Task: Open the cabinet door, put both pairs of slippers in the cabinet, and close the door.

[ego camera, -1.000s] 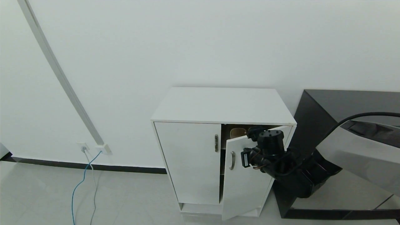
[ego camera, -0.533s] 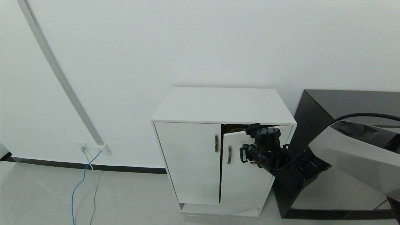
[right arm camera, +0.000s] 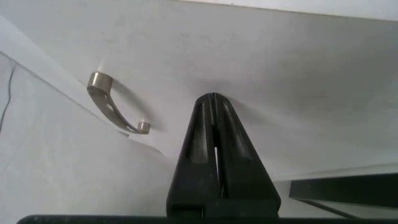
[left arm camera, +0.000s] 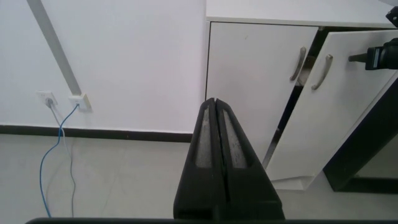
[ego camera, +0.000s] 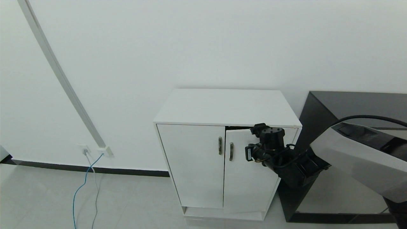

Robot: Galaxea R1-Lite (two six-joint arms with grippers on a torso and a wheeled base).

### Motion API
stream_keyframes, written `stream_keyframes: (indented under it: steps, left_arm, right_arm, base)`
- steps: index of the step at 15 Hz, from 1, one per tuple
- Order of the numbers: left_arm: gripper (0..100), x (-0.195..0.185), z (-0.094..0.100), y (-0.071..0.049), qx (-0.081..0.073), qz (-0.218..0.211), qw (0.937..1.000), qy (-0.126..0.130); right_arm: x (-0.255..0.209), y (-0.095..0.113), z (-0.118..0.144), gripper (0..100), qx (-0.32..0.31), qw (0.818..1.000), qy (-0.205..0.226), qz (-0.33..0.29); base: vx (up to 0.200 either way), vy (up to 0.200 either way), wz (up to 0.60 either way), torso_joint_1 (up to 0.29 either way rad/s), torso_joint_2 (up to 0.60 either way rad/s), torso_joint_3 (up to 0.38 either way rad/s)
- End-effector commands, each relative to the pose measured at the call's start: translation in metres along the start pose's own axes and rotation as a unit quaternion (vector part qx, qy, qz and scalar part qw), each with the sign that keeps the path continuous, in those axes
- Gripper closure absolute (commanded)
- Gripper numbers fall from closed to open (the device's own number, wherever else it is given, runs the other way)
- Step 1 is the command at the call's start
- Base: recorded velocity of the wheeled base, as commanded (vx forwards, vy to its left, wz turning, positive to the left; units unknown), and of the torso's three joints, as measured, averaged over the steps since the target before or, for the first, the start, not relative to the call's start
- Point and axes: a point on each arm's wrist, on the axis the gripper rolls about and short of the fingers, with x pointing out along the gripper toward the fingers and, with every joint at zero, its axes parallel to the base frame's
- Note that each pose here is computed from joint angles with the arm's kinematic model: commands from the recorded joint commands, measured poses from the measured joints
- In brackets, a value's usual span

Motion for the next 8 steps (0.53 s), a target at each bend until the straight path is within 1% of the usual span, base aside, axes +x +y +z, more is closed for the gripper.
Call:
stream_keyframes:
  steps: [1, 8]
  left_arm:
    - [100, 0.0001, 0.0000, 0.0000, 0.000, 0.001, 1.0000, 0.001]
    - [100, 0.0001, 0.0001, 0.0000, 0.000, 0.001, 1.0000, 0.000]
  right_arm:
    - [0.0071, -0.0028, -0.0009, 100, 0.002, 1.000, -0.001, -0.004]
    - [0.0107, -0.0060, 0.0032, 100, 0.003, 1.000, -0.003, -0.009]
  base:
    - [0.000, 0.000, 0.00, 0.000, 0.00, 0.000]
    - [0.000, 0.000, 0.00, 0.000, 0.00, 0.000]
